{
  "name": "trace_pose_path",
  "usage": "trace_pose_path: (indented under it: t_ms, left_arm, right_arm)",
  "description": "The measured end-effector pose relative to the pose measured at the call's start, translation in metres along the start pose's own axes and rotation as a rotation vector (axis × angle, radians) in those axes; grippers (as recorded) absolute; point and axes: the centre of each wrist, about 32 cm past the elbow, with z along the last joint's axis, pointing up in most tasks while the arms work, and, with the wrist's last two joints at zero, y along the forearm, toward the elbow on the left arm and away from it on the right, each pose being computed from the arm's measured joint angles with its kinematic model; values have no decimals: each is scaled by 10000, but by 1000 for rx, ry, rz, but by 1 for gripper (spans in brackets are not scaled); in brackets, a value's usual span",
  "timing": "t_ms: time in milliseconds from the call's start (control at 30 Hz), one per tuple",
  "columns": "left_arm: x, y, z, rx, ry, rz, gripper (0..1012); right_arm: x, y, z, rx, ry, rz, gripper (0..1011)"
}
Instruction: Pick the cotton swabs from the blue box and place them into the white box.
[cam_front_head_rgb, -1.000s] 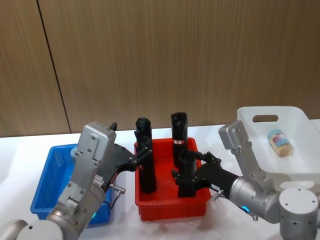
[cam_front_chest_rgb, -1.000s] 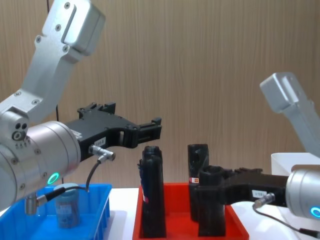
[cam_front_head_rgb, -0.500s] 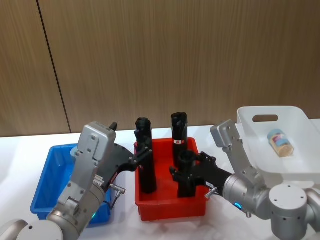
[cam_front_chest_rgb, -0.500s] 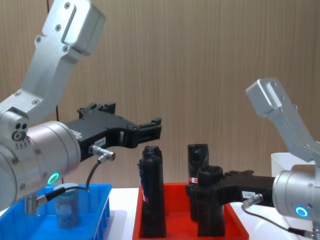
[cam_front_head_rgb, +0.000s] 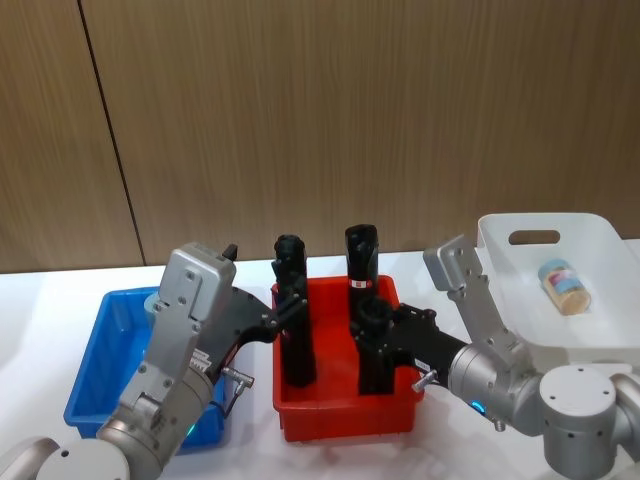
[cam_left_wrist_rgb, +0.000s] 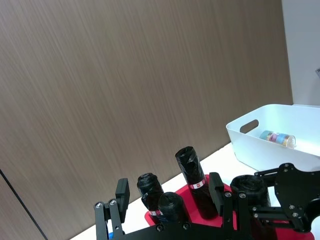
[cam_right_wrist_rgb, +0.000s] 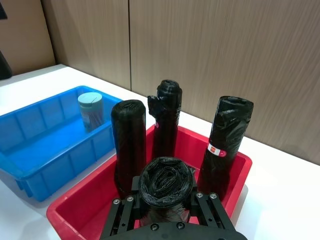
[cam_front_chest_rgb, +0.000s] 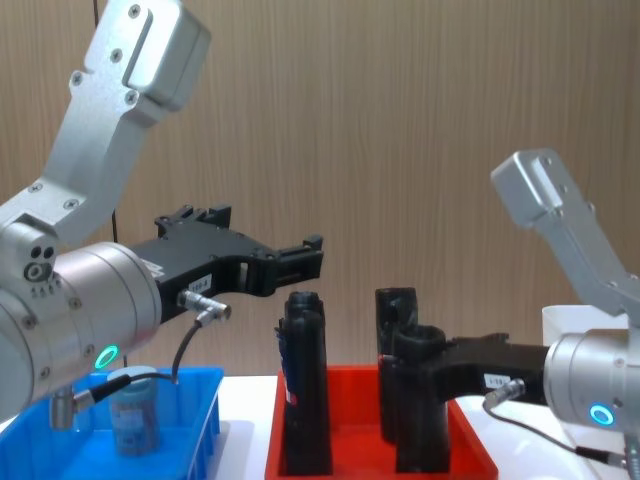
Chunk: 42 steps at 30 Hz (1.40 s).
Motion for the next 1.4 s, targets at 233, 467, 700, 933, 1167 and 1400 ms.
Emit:
trace_pose_path:
  t_ms: [233, 467, 700, 933, 1167, 1400]
  left_arm:
    - [0, 0, 0, 0, 0, 0, 1004]
    - [0, 0, 0, 0, 0, 0, 1004]
    - [0, 0, 0, 0, 0, 0, 1004]
    - [0, 0, 0, 0, 0, 0, 1004]
    - [0, 0, 0, 0, 0, 0, 1004]
    - [0, 0, 0, 0, 0, 0, 1004]
  right_arm:
    - [5, -46, 78, 27, -8, -10, 461]
    - [19, -125, 244, 84, -17, -26, 421]
    - [79, -231, 428, 148, -30, -63, 392]
    - [198, -353, 576, 197, -37, -124, 383]
    - [380, -471, 673, 228, -45, -206, 383]
    - [579, -561, 702, 236, -55, -293, 383]
